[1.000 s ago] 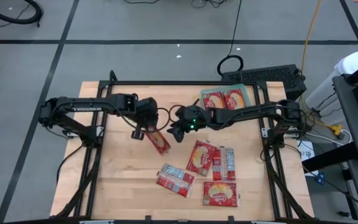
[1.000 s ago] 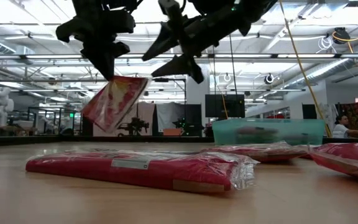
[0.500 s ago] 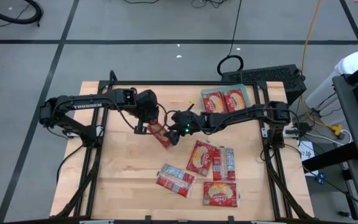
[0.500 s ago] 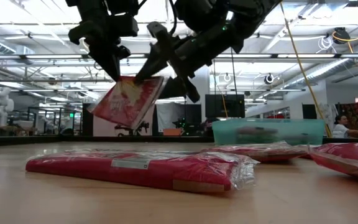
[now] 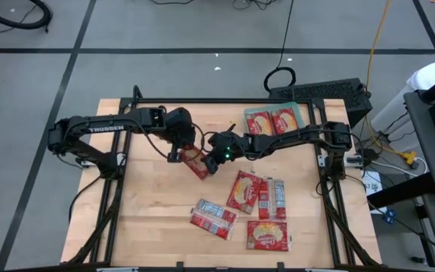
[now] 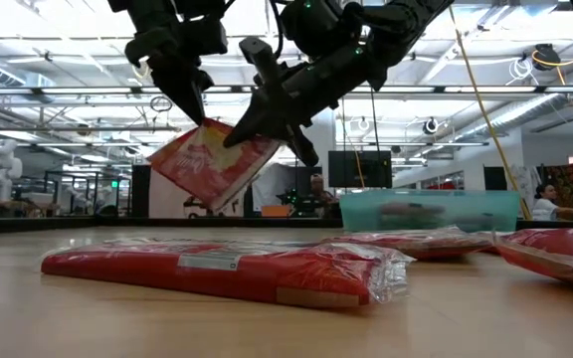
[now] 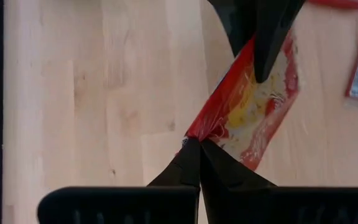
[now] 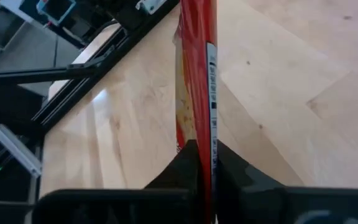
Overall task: Sort popcorn bags into baskets
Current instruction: Put the red popcorn bag into the light blue bin
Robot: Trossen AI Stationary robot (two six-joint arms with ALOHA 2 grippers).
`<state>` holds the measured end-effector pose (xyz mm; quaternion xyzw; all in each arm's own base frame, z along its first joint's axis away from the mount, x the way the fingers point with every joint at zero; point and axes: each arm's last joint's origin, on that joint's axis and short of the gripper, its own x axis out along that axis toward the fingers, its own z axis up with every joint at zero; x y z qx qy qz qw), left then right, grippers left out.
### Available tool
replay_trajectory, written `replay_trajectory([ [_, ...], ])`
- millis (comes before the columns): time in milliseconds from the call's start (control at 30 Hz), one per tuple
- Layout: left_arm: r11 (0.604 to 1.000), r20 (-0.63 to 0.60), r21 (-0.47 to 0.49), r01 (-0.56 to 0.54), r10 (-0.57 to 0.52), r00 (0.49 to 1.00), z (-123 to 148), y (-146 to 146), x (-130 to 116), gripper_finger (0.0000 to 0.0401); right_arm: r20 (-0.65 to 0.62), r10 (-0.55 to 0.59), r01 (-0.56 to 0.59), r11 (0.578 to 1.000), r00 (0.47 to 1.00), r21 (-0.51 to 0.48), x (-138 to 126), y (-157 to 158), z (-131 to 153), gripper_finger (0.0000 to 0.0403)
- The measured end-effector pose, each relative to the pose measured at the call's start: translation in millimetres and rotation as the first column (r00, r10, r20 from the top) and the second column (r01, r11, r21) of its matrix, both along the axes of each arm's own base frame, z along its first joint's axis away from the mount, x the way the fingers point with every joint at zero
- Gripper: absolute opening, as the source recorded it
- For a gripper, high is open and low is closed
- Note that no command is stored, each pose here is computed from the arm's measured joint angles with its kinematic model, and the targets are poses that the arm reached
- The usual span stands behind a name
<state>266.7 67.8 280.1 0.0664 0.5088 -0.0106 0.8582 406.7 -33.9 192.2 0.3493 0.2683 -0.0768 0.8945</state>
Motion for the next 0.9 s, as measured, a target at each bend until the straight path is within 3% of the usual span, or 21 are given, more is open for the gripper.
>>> replay_trajectory([
  [133,0.994,0.02,-0.022,-0.103,0.104,0.994,2,4,1,0.0027,0.0,0.008,-0.008,1.0,1.0,0.015,-9,-8,16,0.0016],
  [300,0.961,0.057,-0.099,-0.26,0.266,0.962,8,11,-4,0.011,-0.079,0.021,-0.022,1.0,0.997,-0.014,-33,-23,39,0.0006],
  [500,0.85,0.103,-0.215,-0.481,0.51,0.854,20,23,-15,0.0181,-0.169,-0.006,-0.003,0.999,0.986,-0.051,-75,-51,68,0.0007],
  [733,0.735,0.191,-0.353,-0.579,0.663,0.724,31,39,-15,0.0195,-0.123,-0.126,0.114,0.988,0.984,-0.101,-124,-93,106,0.0008],
  [900,0.718,0.374,-0.484,-0.5,0.686,0.624,49,42,0,0.018,0.017,-0.181,0.182,0.979,0.983,-0.09,-154,-115,135,0.0008],
])
